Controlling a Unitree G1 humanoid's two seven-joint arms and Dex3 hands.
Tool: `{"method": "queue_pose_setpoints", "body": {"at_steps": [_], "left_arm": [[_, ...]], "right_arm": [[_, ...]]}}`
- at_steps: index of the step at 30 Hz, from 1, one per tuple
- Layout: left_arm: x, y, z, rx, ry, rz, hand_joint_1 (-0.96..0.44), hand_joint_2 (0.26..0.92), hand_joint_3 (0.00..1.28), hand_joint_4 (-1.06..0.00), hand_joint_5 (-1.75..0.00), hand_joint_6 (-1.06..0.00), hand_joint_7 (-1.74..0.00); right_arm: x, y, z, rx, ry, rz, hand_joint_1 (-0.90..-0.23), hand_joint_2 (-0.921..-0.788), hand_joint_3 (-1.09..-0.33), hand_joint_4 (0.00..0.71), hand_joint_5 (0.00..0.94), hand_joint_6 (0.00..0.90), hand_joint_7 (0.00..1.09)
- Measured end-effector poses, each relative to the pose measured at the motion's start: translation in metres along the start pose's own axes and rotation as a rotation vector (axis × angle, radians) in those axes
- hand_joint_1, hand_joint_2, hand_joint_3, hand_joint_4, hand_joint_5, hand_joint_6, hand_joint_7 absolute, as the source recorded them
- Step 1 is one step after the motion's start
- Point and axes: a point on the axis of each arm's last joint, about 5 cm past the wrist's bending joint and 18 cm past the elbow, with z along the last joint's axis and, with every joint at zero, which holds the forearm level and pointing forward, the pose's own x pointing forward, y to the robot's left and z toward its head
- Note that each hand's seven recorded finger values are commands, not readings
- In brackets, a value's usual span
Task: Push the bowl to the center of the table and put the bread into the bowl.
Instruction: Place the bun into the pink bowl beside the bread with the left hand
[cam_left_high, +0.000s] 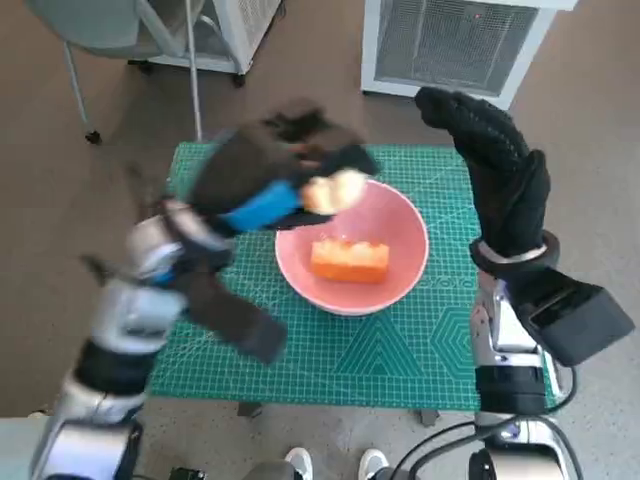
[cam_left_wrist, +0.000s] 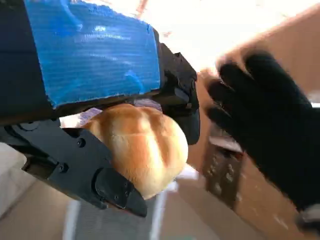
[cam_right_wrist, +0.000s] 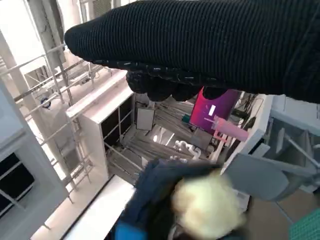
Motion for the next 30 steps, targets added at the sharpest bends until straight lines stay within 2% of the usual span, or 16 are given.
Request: {"method": "queue_pose_setpoints", "body": {"at_steps": [5, 7, 9, 10, 11, 12, 14, 15, 17, 20, 23, 30], "left_arm": [[0.012, -0.014, -0.004, -0.033, 0.018, -0.102, 0.00, 0.920, 0.06, -0.73, -1.11, -0.61, -1.20], [0.015, -0.020, -0.005, -0.052, 0.031, -0.139, 0.00, 0.921, 0.09, -0.69, -1.15, -0.58, -1.23], [0.017, -0.026, -0.005, -0.073, 0.055, -0.178, 0.00, 0.921, 0.15, -0.60, -1.21, -0.51, -1.32], [0.018, -0.030, -0.005, -0.087, 0.076, -0.205, -0.12, 0.921, 0.21, -0.53, -1.01, -0.48, -1.38], [0.019, -0.033, -0.005, -0.096, 0.090, -0.227, -0.20, 0.921, 0.24, -0.51, -0.81, -0.45, -1.42], [0.019, -0.036, -0.005, -0.107, 0.110, -0.252, -0.19, 0.909, 0.23, -0.48, -0.70, -0.40, -1.29], [0.021, -0.040, -0.004, -0.124, 0.147, -0.300, -0.22, 0.910, 0.13, -0.40, -0.33, -0.34, -0.74], [0.022, -0.042, -0.003, -0.131, 0.165, -0.329, -0.26, 0.914, 0.10, -0.36, -0.21, -0.33, -0.56], [0.023, -0.045, -0.002, -0.142, 0.200, -0.372, -0.31, 0.917, 0.07, -0.32, -0.11, -0.31, -0.40], [0.023, -0.047, -0.001, -0.157, 0.235, -0.415, -0.40, 0.920, 0.07, -0.27, -0.04, -0.31, -0.28], [0.021, -0.048, -0.002, -0.193, 0.246, -0.426, -0.46, 0.920, 0.07, -0.23, -0.01, -0.30, -0.24], [0.014, -0.052, -0.008, -0.339, 0.248, -0.411, -0.57, 0.921, 0.17, -0.10, 0.00, -0.24, -0.17]], "right_arm": [[-0.0002, -0.002, 0.001, -0.007, -0.002, 0.000, -0.660, -0.921, -0.822, 0.261, 0.007, -0.001, 0.66], [0.0000, -0.002, 0.001, -0.010, -0.004, 0.001, -0.662, -0.921, -0.823, 0.260, 0.006, -0.001, 0.67], [0.0000, -0.002, 0.002, -0.011, -0.006, 0.001, -0.663, -0.921, -0.823, 0.260, 0.006, -0.001, 0.67], [0.0000, -0.002, 0.002, -0.011, -0.007, 0.001, -0.665, -0.921, -0.823, 0.259, 0.006, -0.001, 0.67], [0.0001, -0.002, 0.002, -0.011, -0.008, 0.001, -0.666, -0.921, -0.823, 0.259, 0.006, -0.001, 0.67], [0.0002, -0.002, 0.002, -0.012, -0.009, 0.001, -0.667, -0.921, -0.823, 0.259, 0.006, -0.001, 0.67], [0.0002, -0.002, 0.003, -0.011, -0.009, 0.001, -0.669, -0.921, -0.822, 0.259, 0.006, -0.001, 0.67], [0.0002, -0.002, 0.003, -0.011, -0.009, 0.002, -0.669, -0.921, -0.822, 0.259, 0.006, -0.001, 0.67], [0.0002, -0.002, 0.003, -0.011, -0.008, 0.002, -0.668, -0.921, -0.822, 0.259, 0.006, -0.001, 0.66], [0.0007, -0.002, 0.004, -0.011, -0.011, 0.001, -0.668, -0.921, -0.822, 0.259, 0.006, -0.001, 0.66], [0.0012, -0.002, 0.004, -0.011, -0.013, 0.001, -0.670, -0.921, -0.821, 0.259, 0.006, -0.001, 0.66], [0.0020, -0.002, 0.005, -0.009, -0.012, 0.002, -0.670, -0.921, -0.822, 0.257, 0.005, -0.001, 0.65]]}}
